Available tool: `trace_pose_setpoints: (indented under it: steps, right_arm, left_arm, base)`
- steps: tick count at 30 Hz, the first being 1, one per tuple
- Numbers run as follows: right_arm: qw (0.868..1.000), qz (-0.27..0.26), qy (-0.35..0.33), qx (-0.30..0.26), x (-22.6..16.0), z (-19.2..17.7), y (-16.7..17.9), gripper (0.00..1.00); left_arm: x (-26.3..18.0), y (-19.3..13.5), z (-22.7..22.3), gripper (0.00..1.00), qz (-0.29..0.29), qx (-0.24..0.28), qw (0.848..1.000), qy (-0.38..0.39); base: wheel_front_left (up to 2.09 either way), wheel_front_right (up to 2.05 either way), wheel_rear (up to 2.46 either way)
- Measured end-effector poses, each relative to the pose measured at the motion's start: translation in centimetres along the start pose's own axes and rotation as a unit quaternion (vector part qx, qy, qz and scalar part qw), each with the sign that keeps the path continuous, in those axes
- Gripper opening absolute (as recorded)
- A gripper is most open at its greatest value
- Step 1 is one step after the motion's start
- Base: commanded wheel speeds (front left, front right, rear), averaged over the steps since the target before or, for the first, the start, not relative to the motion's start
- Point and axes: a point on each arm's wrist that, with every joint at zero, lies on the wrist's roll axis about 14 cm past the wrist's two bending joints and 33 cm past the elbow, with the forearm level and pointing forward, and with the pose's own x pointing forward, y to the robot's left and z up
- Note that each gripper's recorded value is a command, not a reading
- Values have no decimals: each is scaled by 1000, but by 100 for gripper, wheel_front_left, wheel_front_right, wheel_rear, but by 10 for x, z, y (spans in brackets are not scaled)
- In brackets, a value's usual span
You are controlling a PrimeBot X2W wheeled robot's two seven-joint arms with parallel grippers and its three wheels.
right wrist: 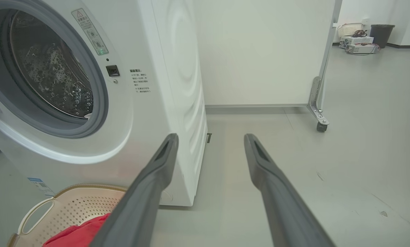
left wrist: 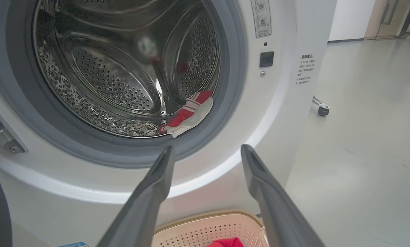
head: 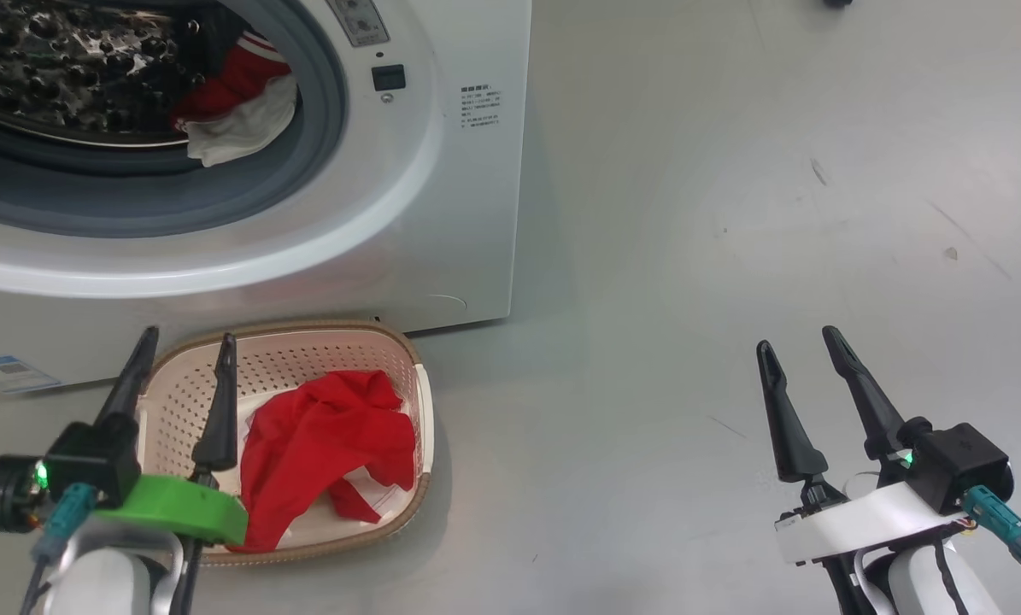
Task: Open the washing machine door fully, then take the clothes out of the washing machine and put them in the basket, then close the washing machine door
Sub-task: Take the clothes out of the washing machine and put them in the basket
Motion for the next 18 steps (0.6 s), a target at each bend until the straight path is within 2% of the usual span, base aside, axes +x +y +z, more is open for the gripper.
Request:
trace_pose_setpoints:
  steps: [18]
  right_arm:
    - [999,-43,33,2,13,-24,-25,100]
  left_arm:
    - [126,18,12,100,-18,0,999,27]
  base:
    - [0,0,0]
